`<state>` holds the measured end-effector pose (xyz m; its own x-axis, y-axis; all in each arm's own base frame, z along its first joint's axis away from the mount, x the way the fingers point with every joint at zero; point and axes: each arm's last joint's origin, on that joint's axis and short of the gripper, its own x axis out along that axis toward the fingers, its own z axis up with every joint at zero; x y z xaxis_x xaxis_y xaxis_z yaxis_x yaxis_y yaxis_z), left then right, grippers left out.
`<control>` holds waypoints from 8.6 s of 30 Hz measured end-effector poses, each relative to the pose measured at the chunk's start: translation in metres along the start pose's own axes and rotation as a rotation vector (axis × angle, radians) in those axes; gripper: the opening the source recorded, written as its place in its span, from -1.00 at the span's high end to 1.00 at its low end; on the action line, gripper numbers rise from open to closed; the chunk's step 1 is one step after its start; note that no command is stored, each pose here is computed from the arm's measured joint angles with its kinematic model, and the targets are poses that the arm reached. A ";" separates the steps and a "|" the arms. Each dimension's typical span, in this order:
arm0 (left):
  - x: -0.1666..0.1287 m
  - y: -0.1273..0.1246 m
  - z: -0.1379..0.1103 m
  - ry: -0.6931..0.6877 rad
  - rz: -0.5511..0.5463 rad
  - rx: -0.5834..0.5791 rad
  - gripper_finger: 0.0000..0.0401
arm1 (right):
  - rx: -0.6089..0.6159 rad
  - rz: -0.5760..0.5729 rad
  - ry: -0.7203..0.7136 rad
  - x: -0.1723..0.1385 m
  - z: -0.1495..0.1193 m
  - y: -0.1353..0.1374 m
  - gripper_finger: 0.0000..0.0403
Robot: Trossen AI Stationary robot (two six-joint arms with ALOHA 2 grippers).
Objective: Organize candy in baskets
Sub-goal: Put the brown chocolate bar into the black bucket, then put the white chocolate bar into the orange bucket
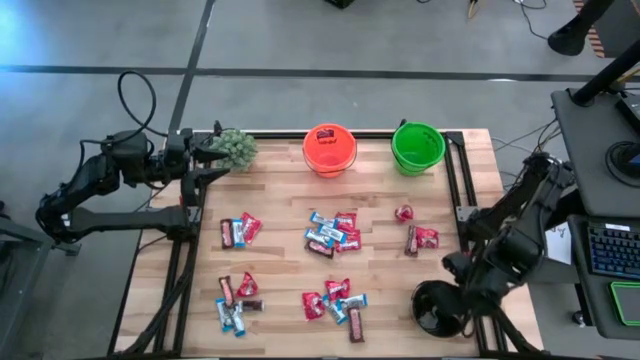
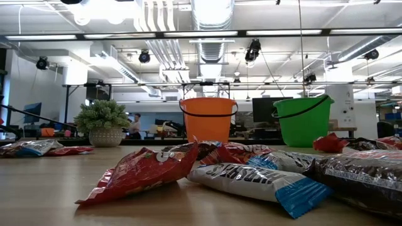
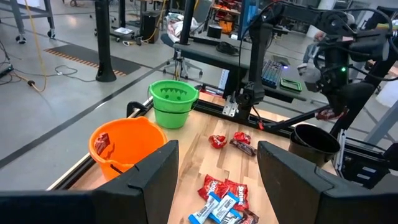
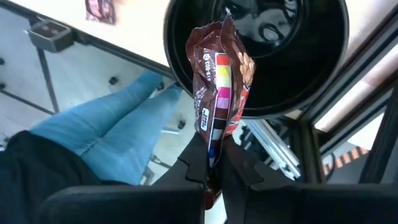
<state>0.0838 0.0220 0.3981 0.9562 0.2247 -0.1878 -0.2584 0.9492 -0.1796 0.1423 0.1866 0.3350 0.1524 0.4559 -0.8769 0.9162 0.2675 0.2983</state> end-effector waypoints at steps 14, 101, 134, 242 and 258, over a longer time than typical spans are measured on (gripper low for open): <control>0.000 -0.001 0.000 0.002 -0.027 -0.024 0.00 | -0.111 -0.030 0.007 0.002 -0.002 -0.003 0.85; 0.260 0.027 -0.112 0.742 -0.172 0.384 -0.27 | -0.155 -0.052 -0.529 -0.014 0.054 0.001 0.15; 0.329 0.020 -0.128 1.000 -0.375 0.410 -0.27 | -0.172 -0.064 -0.532 -0.014 0.055 0.001 0.15; 0.346 0.025 -0.195 1.046 -0.288 0.353 0.11 | -0.152 -0.033 -0.523 -0.013 0.054 0.003 0.15; 0.344 0.023 -0.196 1.057 -0.339 0.312 0.96 | -0.153 -0.032 -0.523 -0.013 0.054 0.003 0.15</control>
<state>0.3793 0.0782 0.1400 0.3391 -0.2091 -0.9172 0.1763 0.9718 -0.1564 0.1631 0.1357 0.3274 0.3251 -0.0274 -0.9453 0.8651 0.4123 0.2856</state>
